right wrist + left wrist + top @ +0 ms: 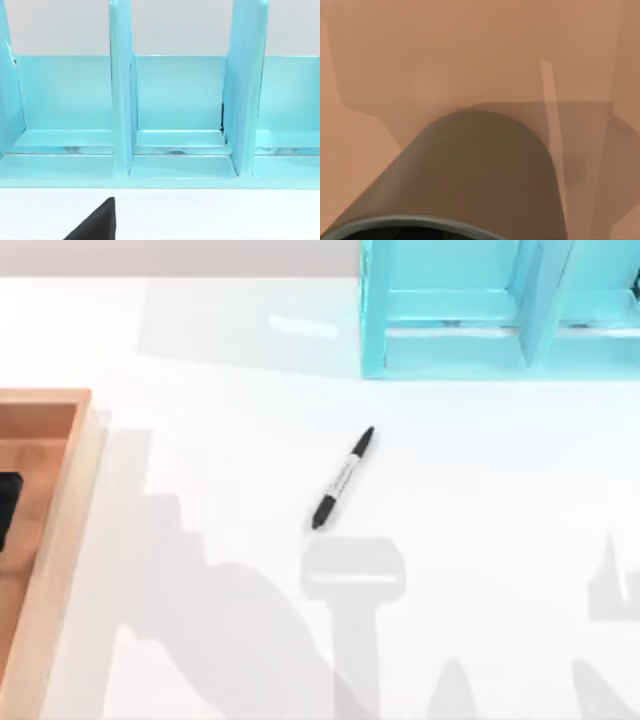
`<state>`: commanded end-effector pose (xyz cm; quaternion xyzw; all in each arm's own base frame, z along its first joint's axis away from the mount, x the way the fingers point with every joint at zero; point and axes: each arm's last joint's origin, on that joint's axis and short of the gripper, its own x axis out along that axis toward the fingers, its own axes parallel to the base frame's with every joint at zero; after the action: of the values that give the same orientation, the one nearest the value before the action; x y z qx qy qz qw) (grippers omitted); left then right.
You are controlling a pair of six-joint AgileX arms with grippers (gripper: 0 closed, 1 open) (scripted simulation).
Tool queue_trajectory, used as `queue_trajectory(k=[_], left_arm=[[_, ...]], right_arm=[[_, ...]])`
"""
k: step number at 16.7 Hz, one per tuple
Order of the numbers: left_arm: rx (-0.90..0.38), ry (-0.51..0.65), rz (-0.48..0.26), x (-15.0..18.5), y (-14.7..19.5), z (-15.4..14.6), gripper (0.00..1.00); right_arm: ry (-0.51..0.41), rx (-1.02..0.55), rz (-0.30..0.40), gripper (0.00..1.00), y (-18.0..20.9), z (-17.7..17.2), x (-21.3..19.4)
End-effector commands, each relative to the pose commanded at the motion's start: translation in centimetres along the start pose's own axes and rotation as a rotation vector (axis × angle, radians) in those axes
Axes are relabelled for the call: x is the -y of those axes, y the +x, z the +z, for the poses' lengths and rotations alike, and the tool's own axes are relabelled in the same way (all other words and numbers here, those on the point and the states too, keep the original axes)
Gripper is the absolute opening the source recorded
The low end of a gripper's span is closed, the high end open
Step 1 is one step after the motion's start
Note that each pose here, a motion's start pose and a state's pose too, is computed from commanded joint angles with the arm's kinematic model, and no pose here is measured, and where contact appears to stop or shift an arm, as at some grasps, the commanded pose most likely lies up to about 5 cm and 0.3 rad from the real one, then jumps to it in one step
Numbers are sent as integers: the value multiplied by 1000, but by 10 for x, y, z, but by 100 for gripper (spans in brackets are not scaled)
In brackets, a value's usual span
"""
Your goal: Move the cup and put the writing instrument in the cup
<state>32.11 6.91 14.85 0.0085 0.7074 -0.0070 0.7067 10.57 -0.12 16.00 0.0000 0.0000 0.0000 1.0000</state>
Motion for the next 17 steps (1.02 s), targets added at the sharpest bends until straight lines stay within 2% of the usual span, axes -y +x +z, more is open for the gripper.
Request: queue_trajectory(k=[11, 17], left_arm=[[0, 0, 0, 0, 0, 0, 2], [0, 0, 0, 0, 0, 0, 0]], right_arm=[[0, 0, 0, 100, 0, 0, 0], [0, 0, 0, 100, 0, 0, 0]])
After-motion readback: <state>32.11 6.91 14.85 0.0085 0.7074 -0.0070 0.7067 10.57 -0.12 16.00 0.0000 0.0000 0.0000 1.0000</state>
